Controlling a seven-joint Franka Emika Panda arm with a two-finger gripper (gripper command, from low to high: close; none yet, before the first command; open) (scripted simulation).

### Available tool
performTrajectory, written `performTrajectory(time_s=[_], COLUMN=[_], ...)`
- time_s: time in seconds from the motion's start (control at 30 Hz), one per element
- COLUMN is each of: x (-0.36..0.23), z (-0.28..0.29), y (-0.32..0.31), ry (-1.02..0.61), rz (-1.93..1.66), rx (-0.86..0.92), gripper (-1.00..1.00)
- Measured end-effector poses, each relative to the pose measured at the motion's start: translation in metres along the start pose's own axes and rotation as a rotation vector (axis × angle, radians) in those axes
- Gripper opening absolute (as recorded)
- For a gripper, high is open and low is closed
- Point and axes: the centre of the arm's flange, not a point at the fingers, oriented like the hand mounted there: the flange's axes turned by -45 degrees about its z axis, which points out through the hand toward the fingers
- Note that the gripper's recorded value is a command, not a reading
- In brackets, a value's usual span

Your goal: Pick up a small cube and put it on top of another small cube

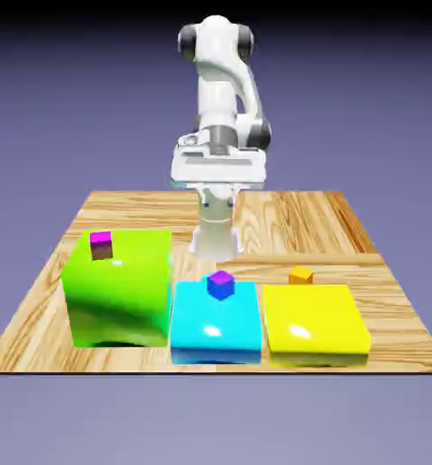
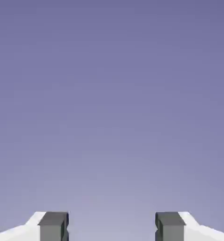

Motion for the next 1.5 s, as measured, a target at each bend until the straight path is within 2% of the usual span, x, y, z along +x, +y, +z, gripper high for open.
performTrajectory(time_s=[0.37, 0.73, 1.1, 1.5], x=[0.005, -0.024, -0.082, -0.177], z=[-0.02, -0.02, 0.0, 0.035], y=[-0.059, -0.112, -0.147, -0.154], ry=[0.111, 0.181, 0.21, 0.202], rz=[0.102, 0.196, 0.286, 0.386], rx=[0.004, -0.021, -0.089, -0.223], gripper=[0.0, 0.0, 0.0, 0.0])
